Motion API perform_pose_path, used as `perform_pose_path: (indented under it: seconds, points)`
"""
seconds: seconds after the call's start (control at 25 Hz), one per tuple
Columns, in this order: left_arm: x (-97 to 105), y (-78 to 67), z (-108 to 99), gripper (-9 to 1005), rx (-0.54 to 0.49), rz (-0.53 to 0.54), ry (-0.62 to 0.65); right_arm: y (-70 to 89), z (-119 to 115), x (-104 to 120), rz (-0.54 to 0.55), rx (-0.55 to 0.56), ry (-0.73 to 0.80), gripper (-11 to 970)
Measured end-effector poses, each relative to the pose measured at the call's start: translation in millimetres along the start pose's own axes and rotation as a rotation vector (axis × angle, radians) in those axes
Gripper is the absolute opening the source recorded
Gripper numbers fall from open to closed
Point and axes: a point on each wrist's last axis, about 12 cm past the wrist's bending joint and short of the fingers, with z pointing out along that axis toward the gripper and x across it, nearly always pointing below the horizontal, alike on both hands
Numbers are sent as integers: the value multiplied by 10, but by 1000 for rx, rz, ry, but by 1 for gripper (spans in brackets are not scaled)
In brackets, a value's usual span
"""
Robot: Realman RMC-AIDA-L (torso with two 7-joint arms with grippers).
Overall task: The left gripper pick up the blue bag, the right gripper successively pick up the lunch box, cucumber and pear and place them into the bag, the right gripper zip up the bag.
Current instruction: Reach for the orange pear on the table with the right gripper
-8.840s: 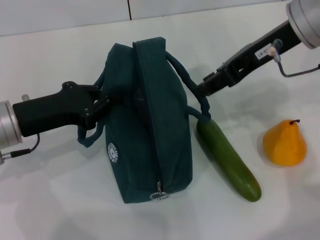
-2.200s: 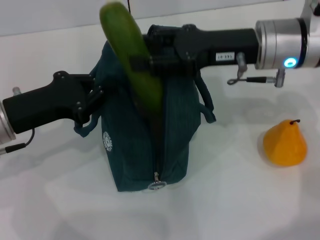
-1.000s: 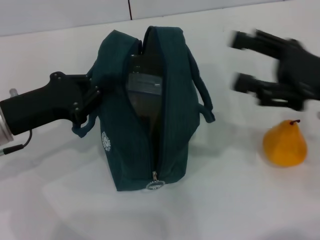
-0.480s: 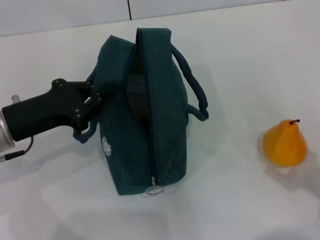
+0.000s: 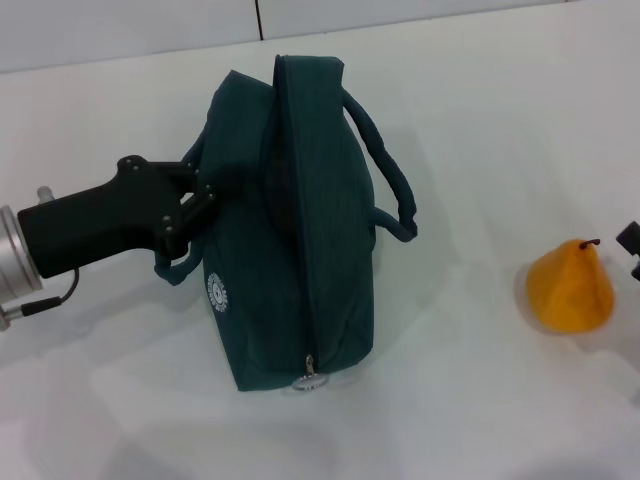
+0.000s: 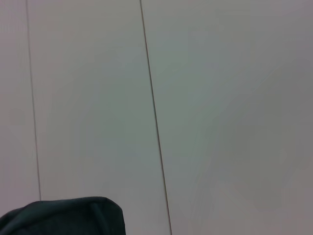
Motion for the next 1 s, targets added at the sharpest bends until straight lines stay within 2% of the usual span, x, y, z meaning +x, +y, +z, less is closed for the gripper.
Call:
perform_pose_path:
  seconds: [0.44,0.92,1.0]
  points:
    - [3,9,-31,57,-11,11,-3,-46,292,154,24,-43,118,707]
    - [8,7,-36,57,-14,19,-7,-9,281,176,25,-59,129,708]
    - [10,6,-38,57,-14,19,-7,-1,280,182,29,-59,131,671]
